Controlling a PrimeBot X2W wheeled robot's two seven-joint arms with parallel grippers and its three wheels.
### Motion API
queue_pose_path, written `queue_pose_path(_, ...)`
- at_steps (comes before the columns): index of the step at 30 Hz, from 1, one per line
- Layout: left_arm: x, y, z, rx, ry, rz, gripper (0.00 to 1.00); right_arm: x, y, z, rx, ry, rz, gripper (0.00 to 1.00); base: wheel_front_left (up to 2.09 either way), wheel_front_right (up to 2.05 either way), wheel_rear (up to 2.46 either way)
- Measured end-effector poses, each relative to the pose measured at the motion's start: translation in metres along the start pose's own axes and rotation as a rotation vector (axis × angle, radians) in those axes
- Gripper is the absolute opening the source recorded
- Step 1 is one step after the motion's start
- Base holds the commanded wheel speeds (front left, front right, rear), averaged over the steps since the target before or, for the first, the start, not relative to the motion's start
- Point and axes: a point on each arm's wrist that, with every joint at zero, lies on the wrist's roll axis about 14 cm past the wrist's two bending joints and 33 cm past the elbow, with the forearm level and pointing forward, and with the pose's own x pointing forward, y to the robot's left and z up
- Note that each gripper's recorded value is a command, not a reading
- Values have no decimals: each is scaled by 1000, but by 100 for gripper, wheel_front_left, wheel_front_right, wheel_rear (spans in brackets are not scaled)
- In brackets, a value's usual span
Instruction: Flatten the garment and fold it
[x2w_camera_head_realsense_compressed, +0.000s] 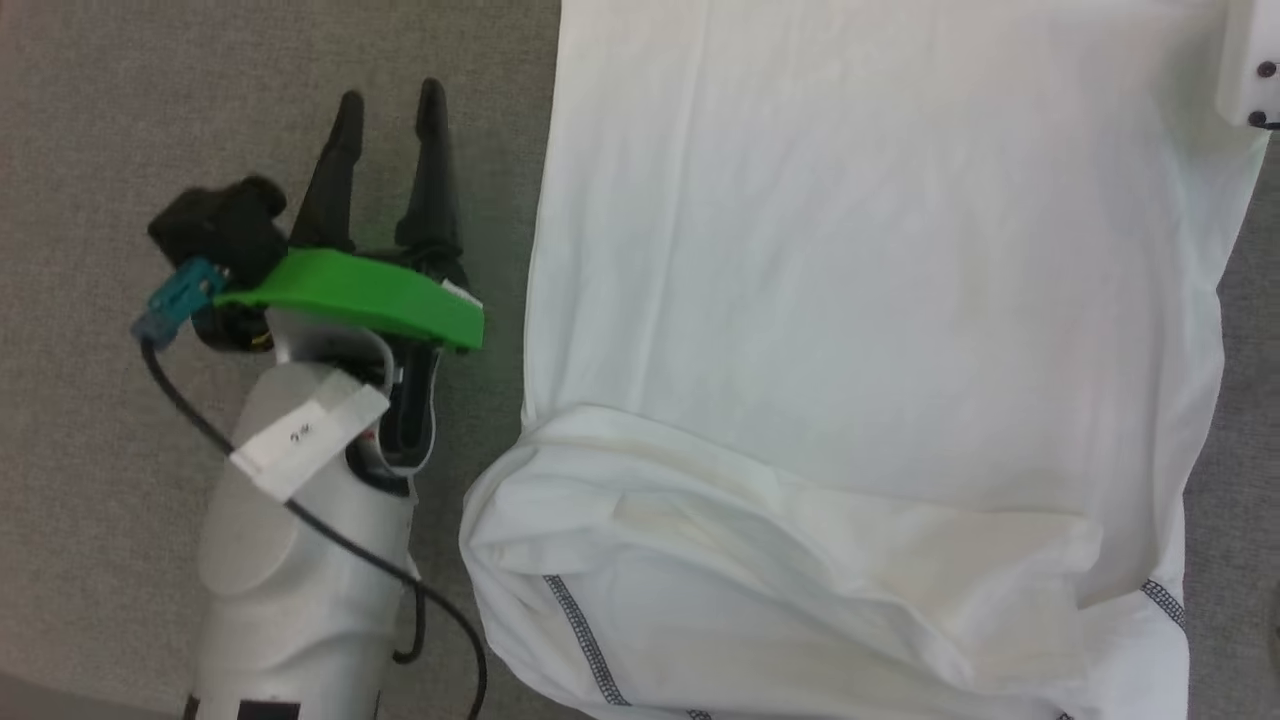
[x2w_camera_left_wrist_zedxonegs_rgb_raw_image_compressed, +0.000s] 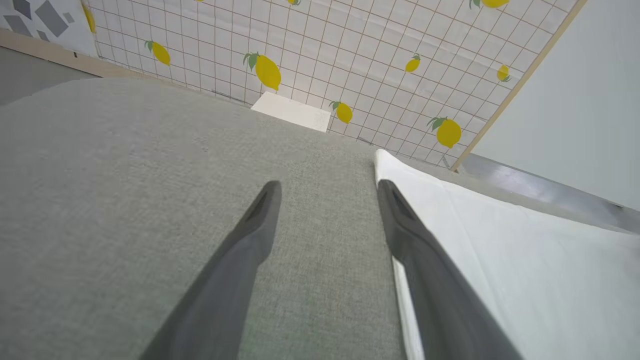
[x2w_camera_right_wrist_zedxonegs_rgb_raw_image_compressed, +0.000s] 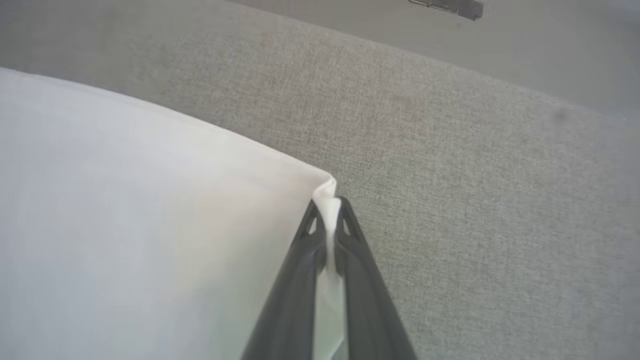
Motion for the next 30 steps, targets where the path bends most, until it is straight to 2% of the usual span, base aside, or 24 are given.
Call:
queue_pose_path(5, 43, -39, -2, 15, 160, -90, 100, -14, 1, 10, -18, -65, 18, 0, 0, 0, 0)
queue_pose_path(7, 68, -54, -11, 54, 303, -107, 100, -17, 6, 11, -30, -83, 40, 0, 0, 0, 0)
queue_pose_path(12, 95, -46, -31, 185, 534, -52, 100, -16, 17, 4, -63, -93, 81, 0, 0, 0, 0)
queue_pose_path(15, 104, -44, -44, 220, 633, -38, 100, -14, 17, -2, -78, -90, 90, 0, 0, 0, 0)
queue_pose_path(21, 116, -53, -70, 268, 734, -52, 100, -5, 4, -17, -96, -64, 79, 0, 0, 0, 0)
queue_pose_path(26, 121, -46, -88, 352, 806, -32, 100, 0, -1, -25, -103, -52, 77, 0, 0, 0, 0)
queue_pose_path(30, 123, -45, -96, 371, 839, -23, 100, 1, -1, -27, -110, -56, 84, 0, 0, 0, 0)
